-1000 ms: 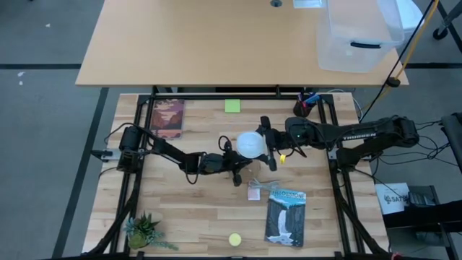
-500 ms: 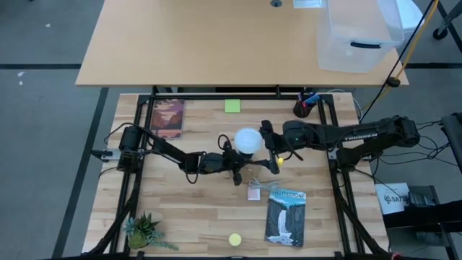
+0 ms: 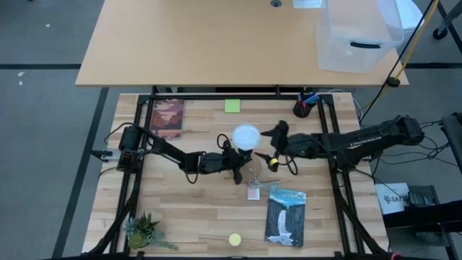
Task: Screw lightbulb
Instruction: Remove the white lightbulb from the brown lamp
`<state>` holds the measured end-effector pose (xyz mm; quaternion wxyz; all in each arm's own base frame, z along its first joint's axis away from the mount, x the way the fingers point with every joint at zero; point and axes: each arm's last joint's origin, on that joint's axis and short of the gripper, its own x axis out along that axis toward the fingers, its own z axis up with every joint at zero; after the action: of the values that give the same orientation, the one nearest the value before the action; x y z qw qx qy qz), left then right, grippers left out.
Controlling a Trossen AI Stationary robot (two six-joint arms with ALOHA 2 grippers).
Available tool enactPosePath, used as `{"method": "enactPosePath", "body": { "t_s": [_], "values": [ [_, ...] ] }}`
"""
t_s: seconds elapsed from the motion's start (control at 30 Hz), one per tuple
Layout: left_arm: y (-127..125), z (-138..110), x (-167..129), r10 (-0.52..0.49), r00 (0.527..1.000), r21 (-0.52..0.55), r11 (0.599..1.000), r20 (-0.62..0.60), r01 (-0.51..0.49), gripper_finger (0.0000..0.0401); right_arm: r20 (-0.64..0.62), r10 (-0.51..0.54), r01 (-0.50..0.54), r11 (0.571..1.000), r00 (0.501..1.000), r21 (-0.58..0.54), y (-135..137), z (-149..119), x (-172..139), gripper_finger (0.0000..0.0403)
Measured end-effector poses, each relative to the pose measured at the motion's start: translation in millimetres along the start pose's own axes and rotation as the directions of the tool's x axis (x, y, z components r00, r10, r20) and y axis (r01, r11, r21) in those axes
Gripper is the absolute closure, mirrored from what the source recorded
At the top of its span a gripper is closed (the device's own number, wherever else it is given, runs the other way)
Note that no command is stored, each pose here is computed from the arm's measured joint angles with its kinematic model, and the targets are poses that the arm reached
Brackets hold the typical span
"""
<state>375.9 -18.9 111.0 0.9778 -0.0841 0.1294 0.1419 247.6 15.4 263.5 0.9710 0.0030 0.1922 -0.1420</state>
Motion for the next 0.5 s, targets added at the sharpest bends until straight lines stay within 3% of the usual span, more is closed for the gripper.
{"method": "enactPosePath", "body": {
  "t_s": [0.1,0.27,0.37,0.5],
  "values": [
    [0,0,0,0.001,1.000,0.002,1.000,0.000,-0.001,0.0370,0.089,-0.037,0.031,0.997,0.995,0.075,5,-21,-8,0.0028],
    [1,0,0,0.021,1.000,0.005,1.000,0.004,-0.021,0.0370,0.393,0.001,-0.085,0.977,0.920,0.198,16,-45,-16,0.0028],
    [2,0,0,0.041,0.999,0.001,0.999,0.008,-0.041,0.0370,0.447,-0.039,-0.072,0.971,0.894,0.229,20,-52,-15,0.0028],
    [4,0,0,0.097,0.995,0.001,0.995,0.018,-0.097,0.0370,0.459,-0.041,-0.048,0.982,0.888,0.181,30,-45,-2,0.0028]
  ]
}}
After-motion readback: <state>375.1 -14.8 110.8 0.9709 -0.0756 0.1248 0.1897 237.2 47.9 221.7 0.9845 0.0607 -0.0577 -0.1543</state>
